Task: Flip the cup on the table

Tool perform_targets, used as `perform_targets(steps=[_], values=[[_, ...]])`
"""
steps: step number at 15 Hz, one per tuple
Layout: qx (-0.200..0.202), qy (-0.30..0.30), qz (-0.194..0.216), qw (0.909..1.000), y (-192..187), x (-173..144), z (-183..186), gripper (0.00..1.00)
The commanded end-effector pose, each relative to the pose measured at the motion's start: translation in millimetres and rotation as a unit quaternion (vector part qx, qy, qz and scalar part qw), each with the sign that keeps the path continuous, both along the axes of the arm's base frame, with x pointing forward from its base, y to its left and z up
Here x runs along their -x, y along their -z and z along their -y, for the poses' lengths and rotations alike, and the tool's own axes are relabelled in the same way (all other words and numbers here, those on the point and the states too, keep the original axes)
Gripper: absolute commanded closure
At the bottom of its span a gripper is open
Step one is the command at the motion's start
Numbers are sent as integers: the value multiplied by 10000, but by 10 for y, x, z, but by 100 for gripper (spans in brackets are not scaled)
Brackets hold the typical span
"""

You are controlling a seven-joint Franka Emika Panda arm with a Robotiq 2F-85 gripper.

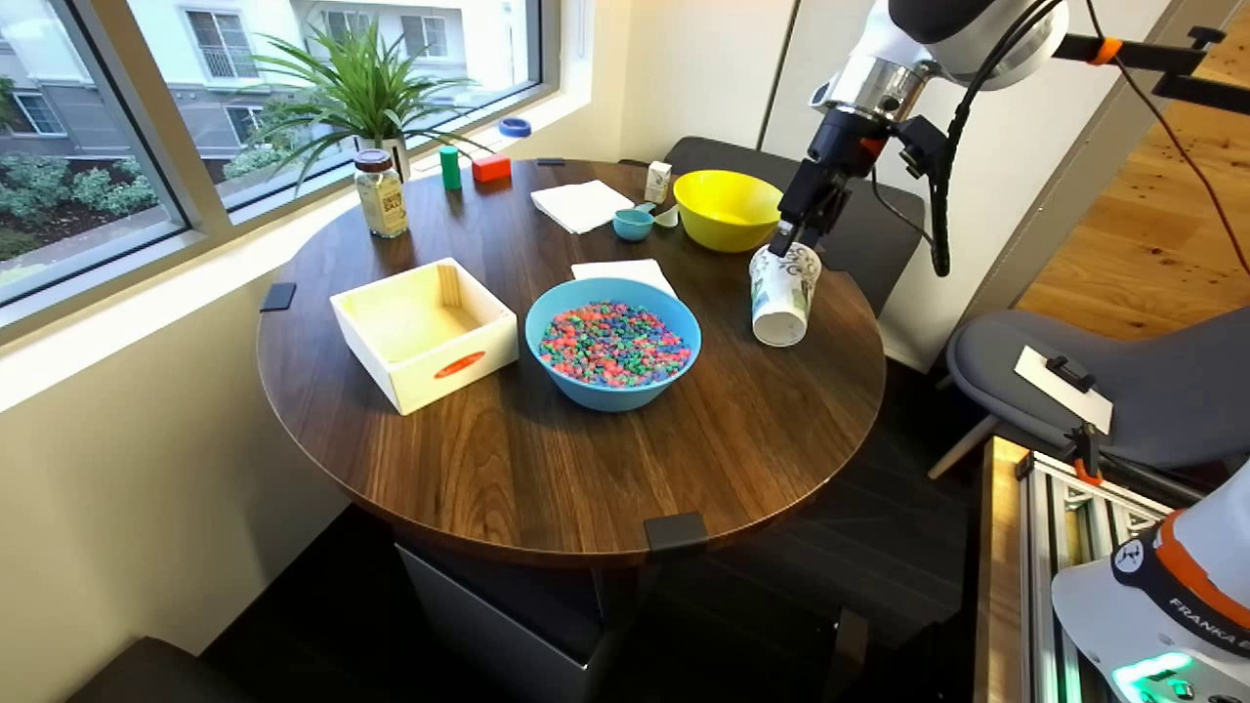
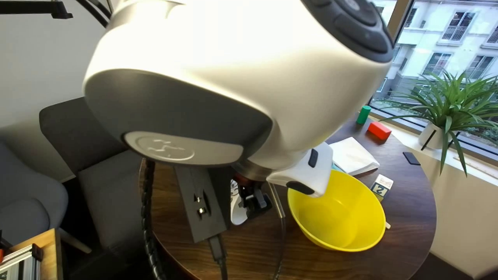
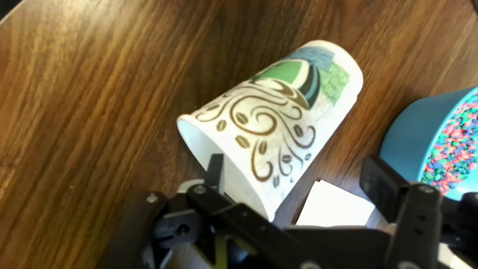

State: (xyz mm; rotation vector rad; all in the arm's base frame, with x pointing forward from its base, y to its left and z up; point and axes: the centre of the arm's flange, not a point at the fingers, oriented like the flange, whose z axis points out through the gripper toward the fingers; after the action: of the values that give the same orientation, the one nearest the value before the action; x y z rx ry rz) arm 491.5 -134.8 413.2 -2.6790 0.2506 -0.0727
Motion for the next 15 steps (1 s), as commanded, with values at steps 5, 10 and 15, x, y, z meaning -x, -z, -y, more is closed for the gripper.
perform_targets(steps=[5, 10, 15], values=[[-137, -178, 43, 9997, -94, -59, -151, 69], [2, -308, 178, 9994, -321, -98, -290, 100], [396, -483, 144, 9979, -579, -118, -557, 99]])
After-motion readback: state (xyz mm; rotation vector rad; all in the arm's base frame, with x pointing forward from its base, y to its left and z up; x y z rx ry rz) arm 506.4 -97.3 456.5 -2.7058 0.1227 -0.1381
